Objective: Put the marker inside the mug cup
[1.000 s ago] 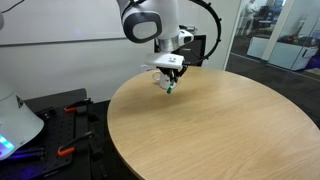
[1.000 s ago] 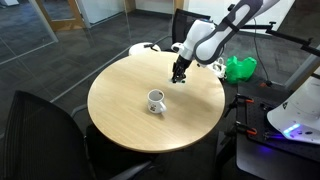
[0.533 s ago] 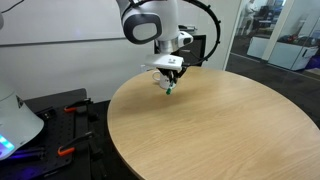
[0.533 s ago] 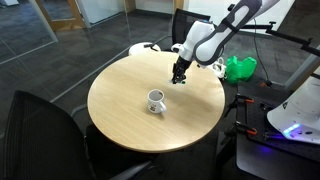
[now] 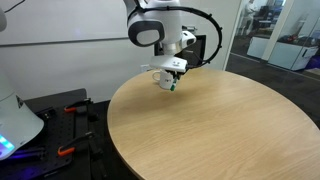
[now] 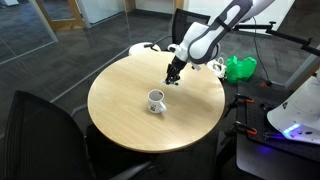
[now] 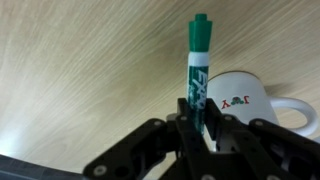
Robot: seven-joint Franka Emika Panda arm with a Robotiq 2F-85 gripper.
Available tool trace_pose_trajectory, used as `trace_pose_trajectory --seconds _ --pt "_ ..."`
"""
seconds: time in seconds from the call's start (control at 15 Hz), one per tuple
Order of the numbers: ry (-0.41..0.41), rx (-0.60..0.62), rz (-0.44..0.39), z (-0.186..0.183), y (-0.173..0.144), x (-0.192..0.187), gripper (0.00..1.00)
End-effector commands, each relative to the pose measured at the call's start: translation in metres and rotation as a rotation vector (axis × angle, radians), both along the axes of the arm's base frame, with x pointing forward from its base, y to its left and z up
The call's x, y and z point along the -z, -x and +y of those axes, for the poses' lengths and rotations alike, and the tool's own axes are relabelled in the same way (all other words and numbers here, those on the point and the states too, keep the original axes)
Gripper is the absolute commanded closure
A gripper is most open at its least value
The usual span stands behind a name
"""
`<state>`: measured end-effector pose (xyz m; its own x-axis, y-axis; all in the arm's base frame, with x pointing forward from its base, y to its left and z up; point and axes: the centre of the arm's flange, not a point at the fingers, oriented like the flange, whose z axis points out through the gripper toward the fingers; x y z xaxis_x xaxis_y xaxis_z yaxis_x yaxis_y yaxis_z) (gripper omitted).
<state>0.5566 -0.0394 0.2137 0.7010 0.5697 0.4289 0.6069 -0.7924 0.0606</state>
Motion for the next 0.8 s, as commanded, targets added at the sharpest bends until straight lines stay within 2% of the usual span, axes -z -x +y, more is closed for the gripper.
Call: trace_pose_trajectory --seconds 0.0,0.47,0.73 --pt "-0.024 -0.016 -0.100 -0.008 -0.005 -0.005 0.95" --pt "-0.051 -0.078 -0.276 -0.006 -0.008 -0.024 0.95" --pt "-0.082 -0.130 -0.336 -0.004 -0.008 -0.029 0.95"
